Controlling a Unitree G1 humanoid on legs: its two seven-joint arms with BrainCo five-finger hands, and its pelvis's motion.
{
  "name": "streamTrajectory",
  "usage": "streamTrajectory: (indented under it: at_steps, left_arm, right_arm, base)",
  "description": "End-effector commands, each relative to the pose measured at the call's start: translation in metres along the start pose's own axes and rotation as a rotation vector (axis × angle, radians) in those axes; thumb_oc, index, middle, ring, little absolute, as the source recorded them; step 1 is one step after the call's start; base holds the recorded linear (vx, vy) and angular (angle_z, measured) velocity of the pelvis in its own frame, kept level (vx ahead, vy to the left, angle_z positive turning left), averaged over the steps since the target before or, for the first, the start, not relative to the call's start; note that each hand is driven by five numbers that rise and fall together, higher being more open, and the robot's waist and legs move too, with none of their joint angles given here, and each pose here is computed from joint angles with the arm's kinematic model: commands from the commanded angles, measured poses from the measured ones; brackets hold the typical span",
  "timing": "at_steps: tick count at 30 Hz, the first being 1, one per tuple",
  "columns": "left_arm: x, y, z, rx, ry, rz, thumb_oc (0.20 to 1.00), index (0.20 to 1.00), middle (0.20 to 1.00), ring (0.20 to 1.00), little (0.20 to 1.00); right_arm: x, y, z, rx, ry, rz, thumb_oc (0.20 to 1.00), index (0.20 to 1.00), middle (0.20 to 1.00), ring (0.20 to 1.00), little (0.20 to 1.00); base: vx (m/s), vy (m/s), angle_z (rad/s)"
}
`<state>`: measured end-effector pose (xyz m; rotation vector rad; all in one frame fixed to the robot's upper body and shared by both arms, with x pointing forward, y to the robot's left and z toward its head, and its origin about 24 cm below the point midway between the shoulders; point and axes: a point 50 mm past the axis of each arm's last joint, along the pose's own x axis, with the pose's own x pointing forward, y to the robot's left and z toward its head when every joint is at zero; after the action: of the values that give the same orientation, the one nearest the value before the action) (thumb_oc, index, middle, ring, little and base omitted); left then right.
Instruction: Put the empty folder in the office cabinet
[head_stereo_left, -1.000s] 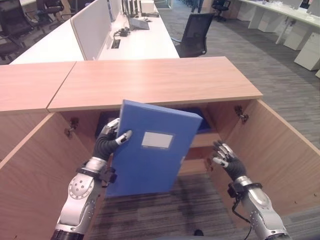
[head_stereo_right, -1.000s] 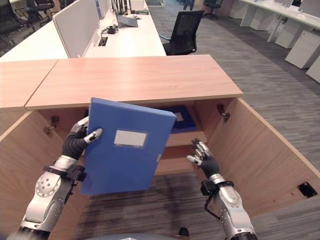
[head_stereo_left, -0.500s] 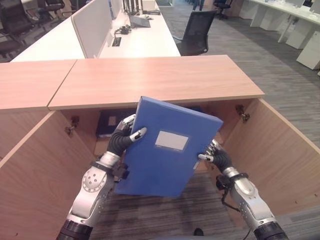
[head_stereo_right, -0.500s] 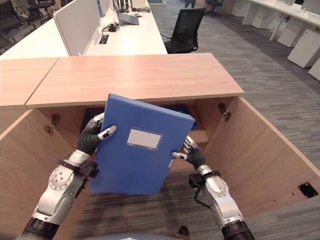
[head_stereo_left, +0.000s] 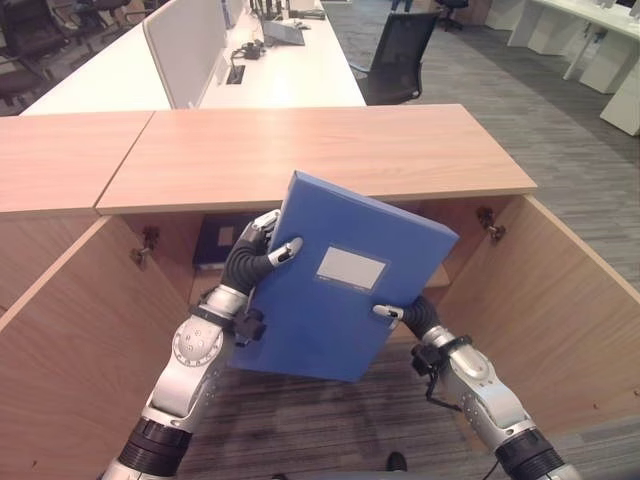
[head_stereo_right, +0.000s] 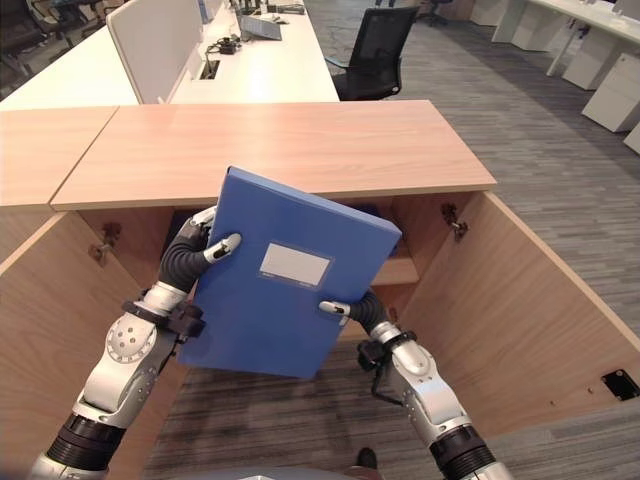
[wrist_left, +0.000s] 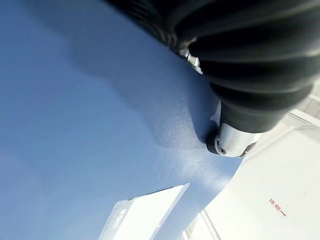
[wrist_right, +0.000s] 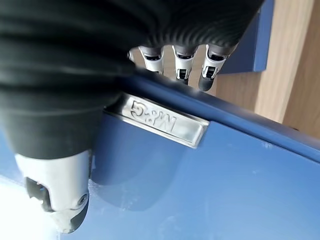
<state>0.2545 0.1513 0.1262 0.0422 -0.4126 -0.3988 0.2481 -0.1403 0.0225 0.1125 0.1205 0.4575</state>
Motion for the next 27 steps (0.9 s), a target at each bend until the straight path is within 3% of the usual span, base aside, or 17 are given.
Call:
streamTrajectory:
  at_steps: [1, 7, 8, 9, 23, 24, 26, 27]
  left_arm:
    - [0.034, -0.018, 0.034, -0.032, -0.224, -0.112, 0.200, 0.200, 0.200, 0.200, 0.200]
    - [0.038, -0.031, 0.059, -0.180, -0.350, -0.194, 0.200, 0.200, 0.200, 0.200, 0.200]
    - [0.039, -0.035, 0.060, -0.215, -0.359, -0.213, 0.200, 0.200, 0.200, 0.200, 0.200]
    - [0.040, -0.037, 0.061, -0.231, -0.361, -0.223, 0.200, 0.200, 0.200, 0.200, 0.200]
    - [0.037, -0.056, 0.048, -0.302, -0.270, -0.333, 0.200, 0.200, 0.200, 0.200, 0.200]
    - [0.036, -0.056, 0.046, -0.305, -0.256, -0.334, 0.354, 0.354, 0.354, 0.354, 0.354]
    - [0.032, -0.055, 0.039, -0.303, -0.214, -0.342, 0.551, 0.551, 0.551, 0.551, 0.551]
    - [0.030, -0.054, 0.035, -0.307, -0.190, -0.342, 0.705, 0.705, 0.705, 0.705, 0.705]
  right_arm:
    - [0.030, 0.044, 0.034, 0.006, -0.150, 0.271, 1.000, 1.000, 1.000, 1.000, 1.000]
    - [0.030, 0.052, 0.033, -0.021, -0.135, 0.327, 1.000, 1.000, 1.000, 1.000, 1.000]
    - [0.031, 0.053, 0.032, -0.018, -0.135, 0.334, 0.821, 0.821, 0.821, 0.821, 0.821]
    - [0.031, 0.054, 0.032, -0.014, -0.136, 0.335, 0.200, 0.200, 0.200, 0.200, 0.200]
    - [0.027, 0.060, 0.010, 0.146, -0.068, 0.293, 0.200, 0.200, 0.200, 0.200, 0.200]
    - [0.026, 0.060, 0.008, 0.162, -0.063, 0.285, 0.200, 0.200, 0.200, 0.200, 0.200]
    - [0.024, 0.058, 0.004, 0.195, -0.056, 0.268, 0.200, 0.200, 0.200, 0.200, 0.200]
    - [0.023, 0.056, 0.002, 0.202, -0.052, 0.254, 0.200, 0.200, 0.200, 0.200, 0.200]
  base:
    - [0.00, 0.000, 0.00]
    - [0.00, 0.000, 0.00]
    - [0.00, 0.000, 0.00]
    - [0.00, 0.000, 0.00]
    - [0.00, 0.000, 0.00]
    - [0.00, 0.000, 0.00]
    - [0.00, 0.000, 0.00]
    - [0.00, 0.000, 0.00]
